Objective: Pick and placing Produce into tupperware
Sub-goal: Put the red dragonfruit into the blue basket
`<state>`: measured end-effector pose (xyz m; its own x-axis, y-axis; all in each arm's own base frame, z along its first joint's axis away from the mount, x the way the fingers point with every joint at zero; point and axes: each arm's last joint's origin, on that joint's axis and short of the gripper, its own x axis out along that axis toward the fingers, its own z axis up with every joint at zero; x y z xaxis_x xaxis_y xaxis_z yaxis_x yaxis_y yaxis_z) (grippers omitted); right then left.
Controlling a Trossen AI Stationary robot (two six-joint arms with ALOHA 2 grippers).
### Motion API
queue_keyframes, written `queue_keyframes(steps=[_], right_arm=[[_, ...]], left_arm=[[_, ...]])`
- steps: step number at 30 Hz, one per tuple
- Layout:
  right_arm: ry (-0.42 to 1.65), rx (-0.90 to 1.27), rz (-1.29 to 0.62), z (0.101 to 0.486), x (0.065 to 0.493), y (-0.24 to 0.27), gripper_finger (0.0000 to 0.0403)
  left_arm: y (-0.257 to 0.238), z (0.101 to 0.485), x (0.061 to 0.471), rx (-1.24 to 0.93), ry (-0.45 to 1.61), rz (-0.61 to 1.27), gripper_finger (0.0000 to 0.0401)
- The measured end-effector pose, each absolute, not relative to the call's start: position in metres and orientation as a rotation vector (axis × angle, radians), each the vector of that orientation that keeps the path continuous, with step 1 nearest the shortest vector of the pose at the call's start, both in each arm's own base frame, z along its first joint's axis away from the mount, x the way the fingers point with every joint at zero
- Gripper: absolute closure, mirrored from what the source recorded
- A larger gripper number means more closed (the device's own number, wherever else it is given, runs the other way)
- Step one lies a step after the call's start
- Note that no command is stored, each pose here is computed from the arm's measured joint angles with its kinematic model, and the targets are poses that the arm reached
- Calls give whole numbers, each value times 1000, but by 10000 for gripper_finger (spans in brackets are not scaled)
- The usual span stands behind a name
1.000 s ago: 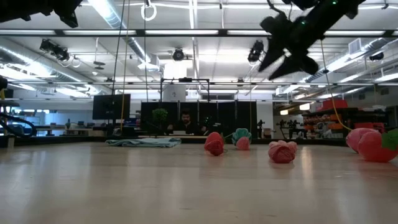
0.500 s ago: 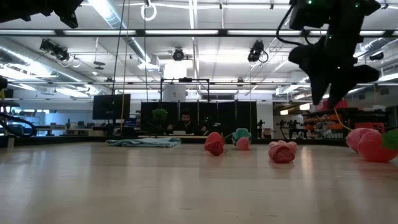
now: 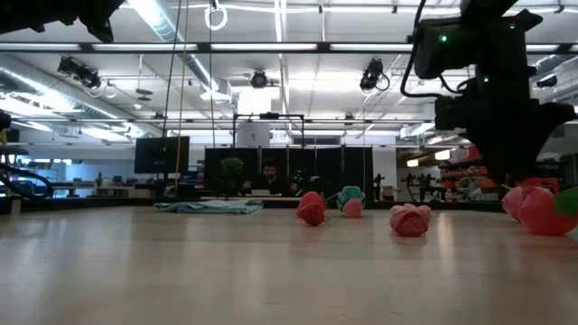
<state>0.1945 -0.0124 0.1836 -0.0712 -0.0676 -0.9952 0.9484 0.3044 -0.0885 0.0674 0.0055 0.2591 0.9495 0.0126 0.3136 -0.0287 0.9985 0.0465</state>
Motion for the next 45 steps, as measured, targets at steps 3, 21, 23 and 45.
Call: queue_keyframes(steps=[3,21,23,45], right_arm=[[1412,895,-1074,179,194,-12,193],[1485,895,-1160,165,191,-10,167],[1485,883,-1167,160,192,-11,167],[1358,789,-1146,151,205,-15,168]], left_arm=[[5,259,67,51,-318,21,228],[5,259,67,50,-316,21,227],[5,259,67,49,-316,20,225],[5,258,68,49,-310,21,229]])
